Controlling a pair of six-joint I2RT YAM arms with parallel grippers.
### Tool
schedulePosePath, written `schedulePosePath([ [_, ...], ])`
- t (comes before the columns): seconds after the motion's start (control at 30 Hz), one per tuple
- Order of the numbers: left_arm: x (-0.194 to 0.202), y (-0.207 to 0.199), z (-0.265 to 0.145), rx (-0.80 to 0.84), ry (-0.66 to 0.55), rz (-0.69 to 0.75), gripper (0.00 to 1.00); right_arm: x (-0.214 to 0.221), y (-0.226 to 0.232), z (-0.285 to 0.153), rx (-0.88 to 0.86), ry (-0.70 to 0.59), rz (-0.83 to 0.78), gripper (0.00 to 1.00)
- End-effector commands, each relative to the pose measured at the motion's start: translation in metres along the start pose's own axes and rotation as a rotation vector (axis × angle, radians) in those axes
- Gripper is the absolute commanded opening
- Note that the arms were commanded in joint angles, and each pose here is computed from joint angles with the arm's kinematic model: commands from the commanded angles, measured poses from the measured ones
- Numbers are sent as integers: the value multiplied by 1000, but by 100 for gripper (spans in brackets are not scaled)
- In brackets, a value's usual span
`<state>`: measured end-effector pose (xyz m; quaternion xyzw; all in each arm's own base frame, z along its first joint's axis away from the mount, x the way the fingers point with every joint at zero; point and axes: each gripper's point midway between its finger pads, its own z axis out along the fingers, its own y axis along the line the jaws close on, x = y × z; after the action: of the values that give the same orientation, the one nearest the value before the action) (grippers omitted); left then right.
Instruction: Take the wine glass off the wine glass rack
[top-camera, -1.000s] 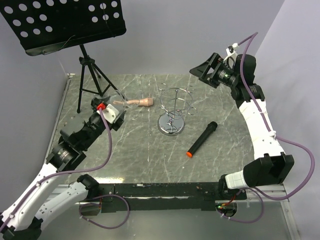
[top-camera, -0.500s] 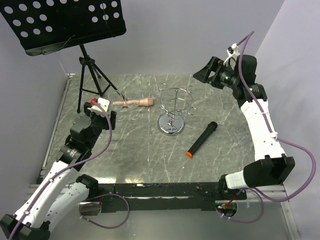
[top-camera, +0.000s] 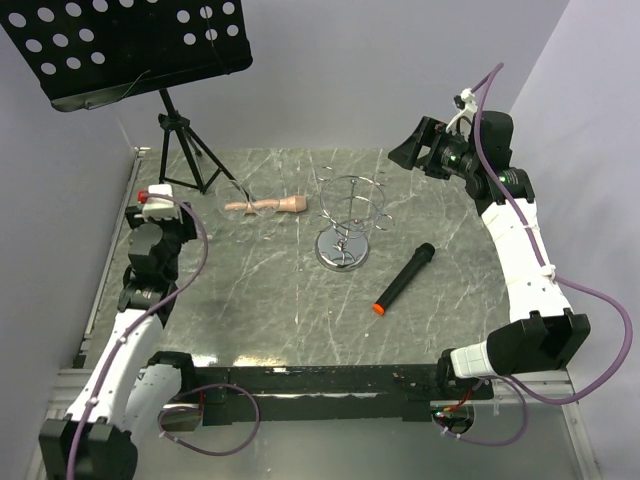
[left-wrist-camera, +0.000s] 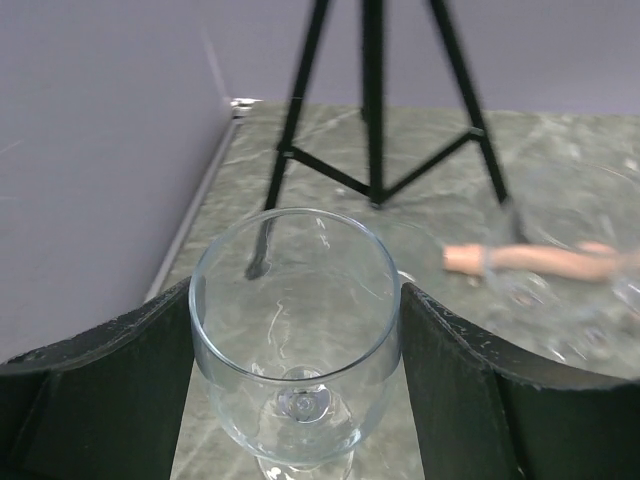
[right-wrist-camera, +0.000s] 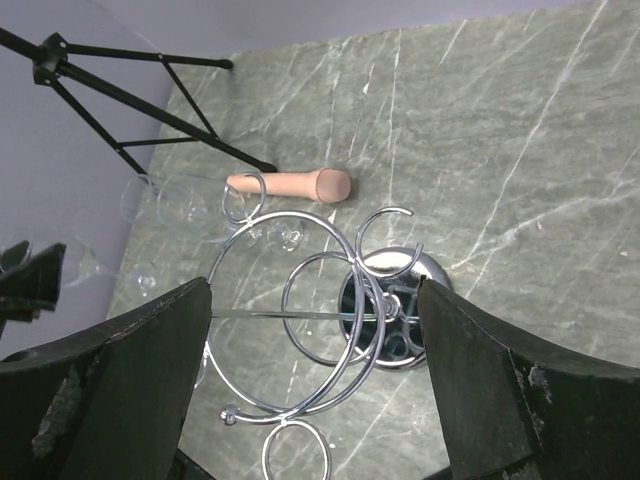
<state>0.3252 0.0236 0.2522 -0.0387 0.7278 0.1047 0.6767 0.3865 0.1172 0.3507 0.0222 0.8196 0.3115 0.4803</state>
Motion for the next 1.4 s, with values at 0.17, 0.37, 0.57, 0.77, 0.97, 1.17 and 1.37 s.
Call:
schedulePosePath([
  [0.17, -37, 49, 45, -86, -236, -165, 1, -24, 14, -25, -6, -90, -92, 90],
  [0.37, -37, 50, 69, -63, -290, -148, 10, -22, 11, -27, 14, -90, -114, 91],
  [0.57, -29, 45, 88, -38, -278, -158, 30, -22, 9, -27, 21, -87, -127, 91],
  [0.77, -11, 43, 98, -13, -242, -134, 35, -23, 8, -27, 24, -88, -130, 91],
  [0.97, 3, 44, 104, 1, -212, -122, 48, -23, 9, -26, 17, -85, -130, 91],
  [1.17, 13, 42, 103, 19, -169, -104, 76, -22, 7, -24, 22, -84, -121, 92],
  [1.37, 17, 43, 97, 10, -141, -112, 100, -23, 9, -22, 10, -81, -121, 92],
])
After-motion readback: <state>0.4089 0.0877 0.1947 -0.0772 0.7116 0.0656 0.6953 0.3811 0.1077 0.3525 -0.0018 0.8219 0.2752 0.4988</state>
